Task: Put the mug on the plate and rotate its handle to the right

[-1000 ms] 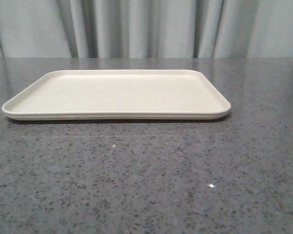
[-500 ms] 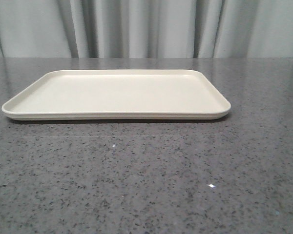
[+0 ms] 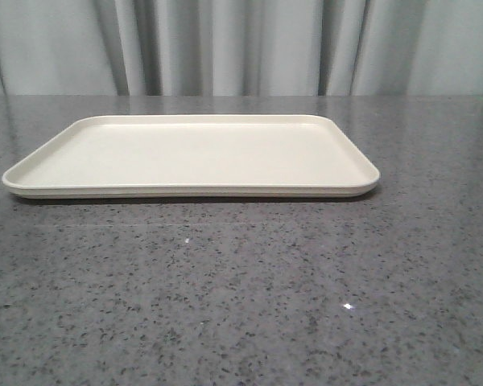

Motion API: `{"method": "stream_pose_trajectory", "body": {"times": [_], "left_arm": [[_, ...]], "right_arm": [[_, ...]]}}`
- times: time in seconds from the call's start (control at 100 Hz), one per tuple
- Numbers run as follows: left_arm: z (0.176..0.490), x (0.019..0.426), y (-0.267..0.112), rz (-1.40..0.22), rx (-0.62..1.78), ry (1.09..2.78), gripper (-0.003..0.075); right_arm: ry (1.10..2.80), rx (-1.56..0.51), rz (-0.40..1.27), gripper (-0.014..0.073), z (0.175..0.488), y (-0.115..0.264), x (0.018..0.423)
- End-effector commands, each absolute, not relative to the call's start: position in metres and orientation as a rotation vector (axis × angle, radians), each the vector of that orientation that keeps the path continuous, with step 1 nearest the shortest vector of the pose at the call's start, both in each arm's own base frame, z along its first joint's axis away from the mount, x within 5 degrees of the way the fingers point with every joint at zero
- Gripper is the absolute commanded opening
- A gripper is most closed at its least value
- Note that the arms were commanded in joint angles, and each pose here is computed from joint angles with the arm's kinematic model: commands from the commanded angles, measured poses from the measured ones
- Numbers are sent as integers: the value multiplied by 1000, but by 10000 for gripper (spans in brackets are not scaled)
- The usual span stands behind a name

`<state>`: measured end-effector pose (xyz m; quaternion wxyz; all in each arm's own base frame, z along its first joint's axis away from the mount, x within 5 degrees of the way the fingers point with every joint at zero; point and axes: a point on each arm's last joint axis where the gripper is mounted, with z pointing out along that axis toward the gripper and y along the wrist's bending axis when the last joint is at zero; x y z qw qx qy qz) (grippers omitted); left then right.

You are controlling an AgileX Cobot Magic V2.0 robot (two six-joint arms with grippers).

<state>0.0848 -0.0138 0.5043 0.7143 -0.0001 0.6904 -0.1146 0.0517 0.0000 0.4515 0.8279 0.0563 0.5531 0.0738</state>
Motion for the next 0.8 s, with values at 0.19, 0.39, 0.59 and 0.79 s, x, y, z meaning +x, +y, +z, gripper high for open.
{"method": "stream_pose_trajectory", "body": {"times": [0.19,0.39,0.59,0.79], "left_arm": [[533,94,-15,-224,25,1555,428],[540,101,-16,-219,34,1662,428],[554,109,-15,-153,66,1728,428],[553,126,-9,-15,65,1920,428]], "right_arm": [[1051,113,141,476,469,-1,47],[1055,91,102,476,469,-1,47],[1111,64,58,476,477,-1,55],[1233,44,19,476,505,-2,73]]}}
